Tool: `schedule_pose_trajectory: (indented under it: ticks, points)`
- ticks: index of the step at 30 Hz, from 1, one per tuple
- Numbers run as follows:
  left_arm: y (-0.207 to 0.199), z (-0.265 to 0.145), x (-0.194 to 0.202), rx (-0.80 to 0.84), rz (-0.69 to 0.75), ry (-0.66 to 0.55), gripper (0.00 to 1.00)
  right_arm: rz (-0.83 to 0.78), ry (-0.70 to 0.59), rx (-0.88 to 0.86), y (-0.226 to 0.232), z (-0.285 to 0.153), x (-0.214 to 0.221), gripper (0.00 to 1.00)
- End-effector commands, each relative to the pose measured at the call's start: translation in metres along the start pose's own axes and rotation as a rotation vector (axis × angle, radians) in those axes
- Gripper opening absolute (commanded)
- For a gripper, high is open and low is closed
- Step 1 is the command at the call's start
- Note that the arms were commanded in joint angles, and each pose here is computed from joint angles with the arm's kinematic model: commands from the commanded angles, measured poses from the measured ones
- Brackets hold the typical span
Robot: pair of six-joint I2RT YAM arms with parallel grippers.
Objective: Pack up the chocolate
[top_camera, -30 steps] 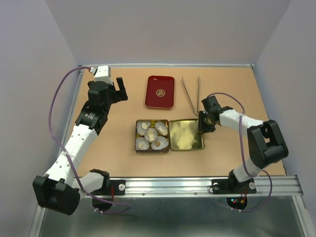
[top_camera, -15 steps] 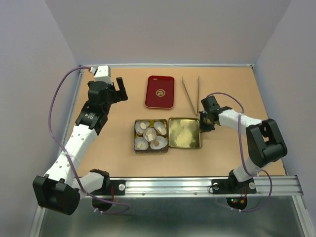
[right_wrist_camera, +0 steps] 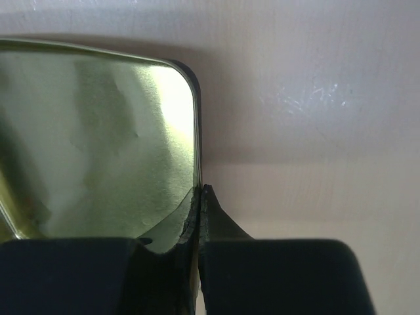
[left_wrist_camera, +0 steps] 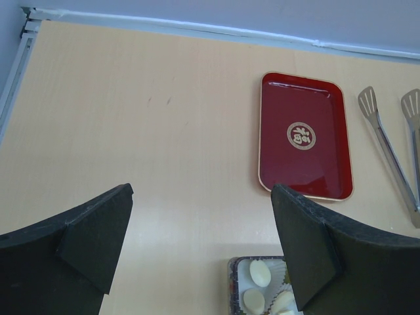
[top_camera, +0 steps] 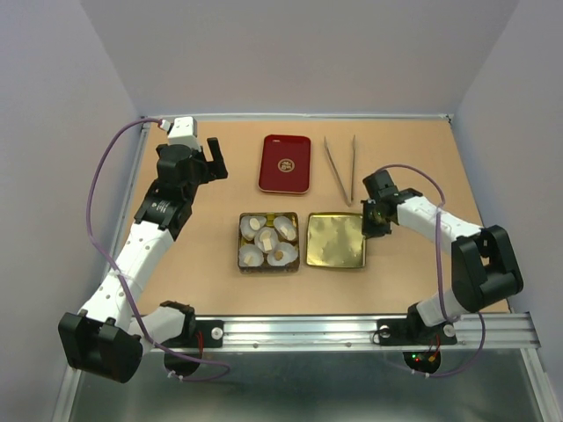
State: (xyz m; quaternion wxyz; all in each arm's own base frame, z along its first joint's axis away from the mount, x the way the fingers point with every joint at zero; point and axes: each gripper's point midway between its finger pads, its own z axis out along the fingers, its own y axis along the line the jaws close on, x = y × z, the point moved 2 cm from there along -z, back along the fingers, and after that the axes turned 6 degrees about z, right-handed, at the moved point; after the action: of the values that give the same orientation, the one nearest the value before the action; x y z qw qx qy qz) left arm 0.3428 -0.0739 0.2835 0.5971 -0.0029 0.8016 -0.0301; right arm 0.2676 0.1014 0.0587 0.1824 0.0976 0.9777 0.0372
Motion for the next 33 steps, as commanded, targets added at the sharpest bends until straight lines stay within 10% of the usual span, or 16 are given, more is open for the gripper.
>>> schedule_pose_trajectory:
  ticks: [1, 20, 33]
  points:
    - [-0.006, -0.001, -0.023, 0.021, -0.026, -0.069, 0.99, -0.022, -0.037, 0.021, -0.001, -0.029, -0.013, 0.00]
    - [-0.016, 0.004, -0.018, 0.062, -0.007, -0.051, 0.99, -0.045, -0.195, -0.080, 0.023, -0.106, -0.067, 0.00]
    - [-0.087, -0.012, -0.024, 0.511, -0.041, -0.093, 0.99, -0.043, -0.422, -0.361, 0.092, -0.140, -0.146, 0.01]
